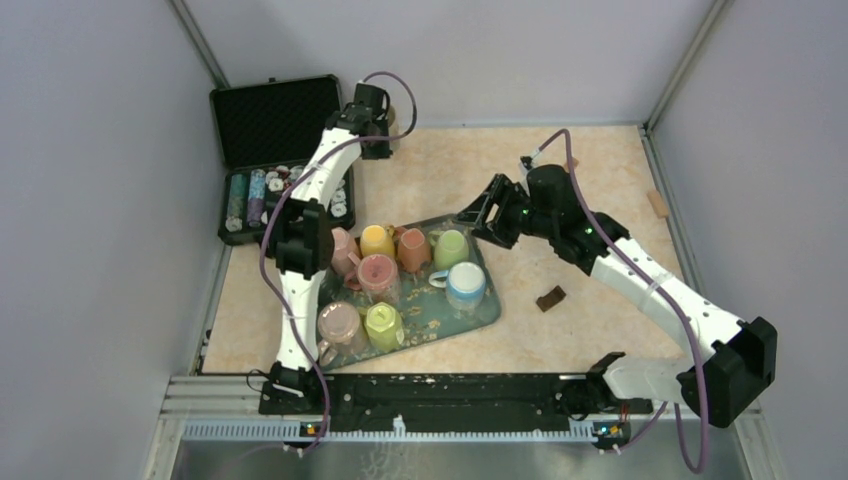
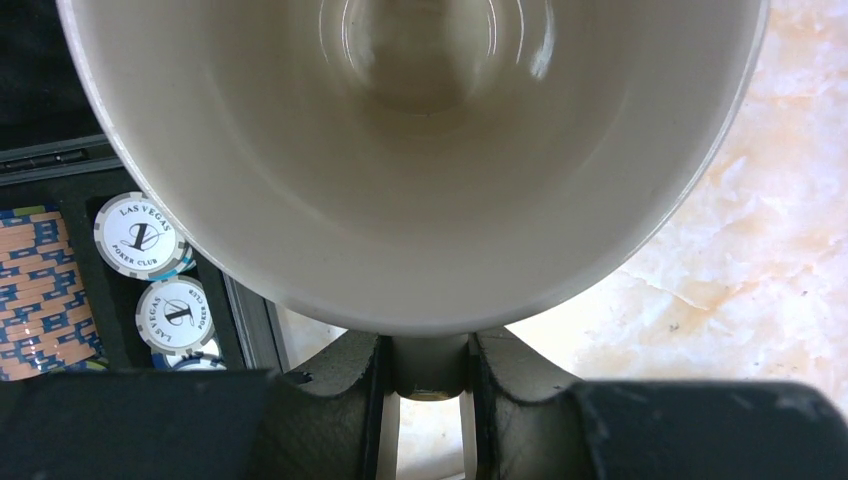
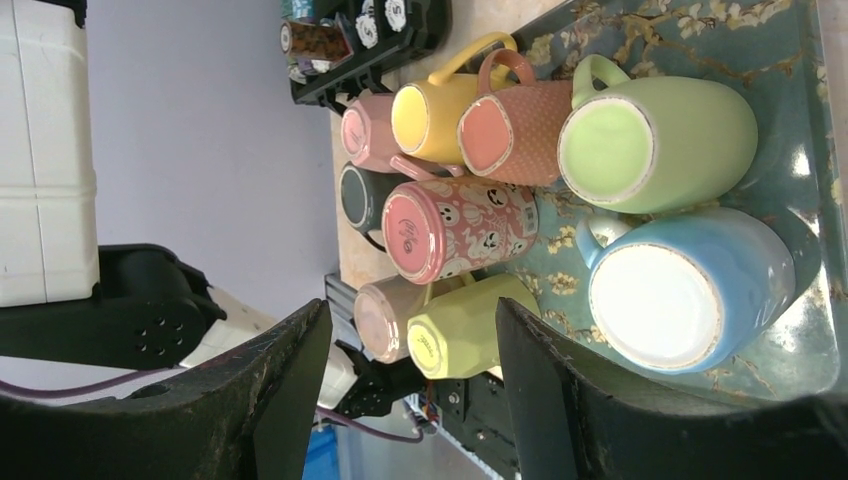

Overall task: Turn the mug right side up
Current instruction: Place the cup at the corner of the board.

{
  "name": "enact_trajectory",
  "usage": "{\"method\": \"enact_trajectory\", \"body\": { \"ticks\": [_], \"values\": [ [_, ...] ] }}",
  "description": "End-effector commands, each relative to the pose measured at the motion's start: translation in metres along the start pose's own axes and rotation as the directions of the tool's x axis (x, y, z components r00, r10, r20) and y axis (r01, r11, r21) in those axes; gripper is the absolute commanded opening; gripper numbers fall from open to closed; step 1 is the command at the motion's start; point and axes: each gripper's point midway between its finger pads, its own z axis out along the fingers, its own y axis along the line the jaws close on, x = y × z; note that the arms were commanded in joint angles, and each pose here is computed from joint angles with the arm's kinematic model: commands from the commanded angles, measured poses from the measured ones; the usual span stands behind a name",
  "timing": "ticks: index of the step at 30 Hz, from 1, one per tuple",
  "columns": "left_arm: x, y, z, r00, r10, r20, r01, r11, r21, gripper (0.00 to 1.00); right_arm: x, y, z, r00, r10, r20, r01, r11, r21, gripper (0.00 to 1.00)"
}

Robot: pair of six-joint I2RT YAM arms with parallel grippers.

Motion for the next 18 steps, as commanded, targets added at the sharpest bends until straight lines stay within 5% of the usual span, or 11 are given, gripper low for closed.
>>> {"method": "enact_trajectory", "body": {
  "ticks": [1,4,5,6,8,9,18],
  "values": [
    [-0.058,-0.005,-0.022,0.983,0.010,0.185,-0.010,1.000,0.000,0.00,-0.003,0.009,-0.004,1.000,-0.016,0.011,0.016,1.000,-0.027,0.62],
    [-0.054,-0.003,-0.017,0.986,0.012,0.165,-0.011,1.000,-0.006,0.00,-0.002,0.007,-0.003,1.000,-0.014,0.006,0.014,1.000,-0.020,0.62],
    [-0.053,-0.002,-0.015,0.987,0.011,0.160,-0.010,1.000,-0.007,0.00,-0.002,0.007,-0.003,1.000,-0.014,0.007,0.014,1.000,-0.019,0.90],
    [-0.052,-0.002,-0.014,0.988,0.011,0.157,-0.010,1.000,-0.007,0.00,-0.047,-0.021,0.000,0.967,-0.028,0.254,-0.006,0.991,0.134,0.98],
    [-0.048,-0.001,-0.011,0.989,0.005,0.146,-0.004,1.000,-0.009,0.00,-0.056,-0.028,-0.001,0.952,-0.036,0.302,-0.016,0.986,0.168,0.99],
    [-0.047,0.000,-0.010,0.990,0.003,0.141,-0.001,1.000,-0.012,0.00,-0.060,-0.047,-0.005,0.859,-0.473,0.194,0.411,0.865,0.288,0.99],
    [-0.039,0.004,-0.004,0.993,0.003,0.118,-0.001,1.000,-0.015,0.01,-0.056,-0.050,-0.002,0.884,-0.423,0.199,0.361,0.889,0.283,0.99]
  ]
}}
